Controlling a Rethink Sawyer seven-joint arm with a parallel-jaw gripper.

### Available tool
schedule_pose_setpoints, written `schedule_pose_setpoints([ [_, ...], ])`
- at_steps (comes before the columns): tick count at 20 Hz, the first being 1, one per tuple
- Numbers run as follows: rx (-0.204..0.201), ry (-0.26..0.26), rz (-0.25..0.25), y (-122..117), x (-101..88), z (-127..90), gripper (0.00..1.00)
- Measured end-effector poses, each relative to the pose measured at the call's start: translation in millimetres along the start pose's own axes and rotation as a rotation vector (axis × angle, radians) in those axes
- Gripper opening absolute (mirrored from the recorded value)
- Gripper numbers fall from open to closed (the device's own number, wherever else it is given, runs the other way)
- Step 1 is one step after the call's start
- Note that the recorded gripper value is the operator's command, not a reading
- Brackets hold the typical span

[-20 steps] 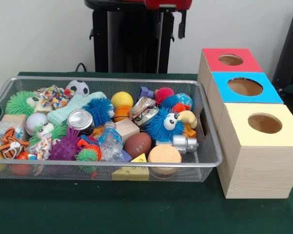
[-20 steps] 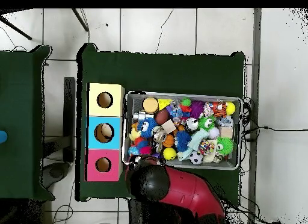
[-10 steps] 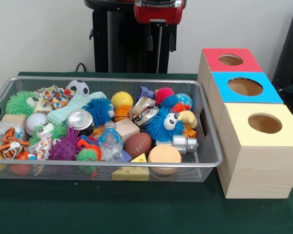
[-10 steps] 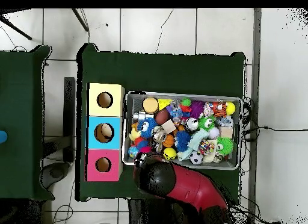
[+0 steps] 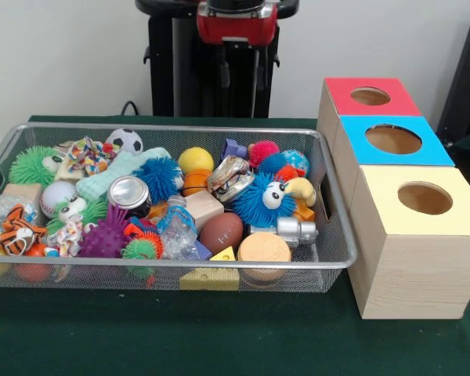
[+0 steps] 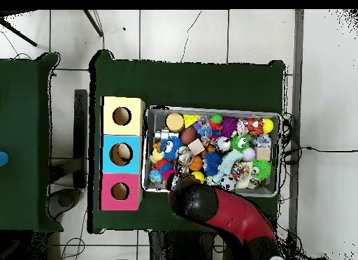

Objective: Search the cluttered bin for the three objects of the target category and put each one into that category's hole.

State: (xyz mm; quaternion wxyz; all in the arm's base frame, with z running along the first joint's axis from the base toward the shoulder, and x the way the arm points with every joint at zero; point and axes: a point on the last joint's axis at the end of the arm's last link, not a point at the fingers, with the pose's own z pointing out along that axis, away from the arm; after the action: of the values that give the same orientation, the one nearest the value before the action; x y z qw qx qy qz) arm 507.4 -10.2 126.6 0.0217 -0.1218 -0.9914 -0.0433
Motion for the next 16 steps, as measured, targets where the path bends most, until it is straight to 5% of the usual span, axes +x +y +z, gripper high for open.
schedule_pose_setpoints([
  [5, 0.002, -0.021, 0.022, -15.8, -12.4, -4.6, 1.0],
  [16, 0.028, -0.07, -0.013, -23.2, -33.8, -22.3, 1.0],
])
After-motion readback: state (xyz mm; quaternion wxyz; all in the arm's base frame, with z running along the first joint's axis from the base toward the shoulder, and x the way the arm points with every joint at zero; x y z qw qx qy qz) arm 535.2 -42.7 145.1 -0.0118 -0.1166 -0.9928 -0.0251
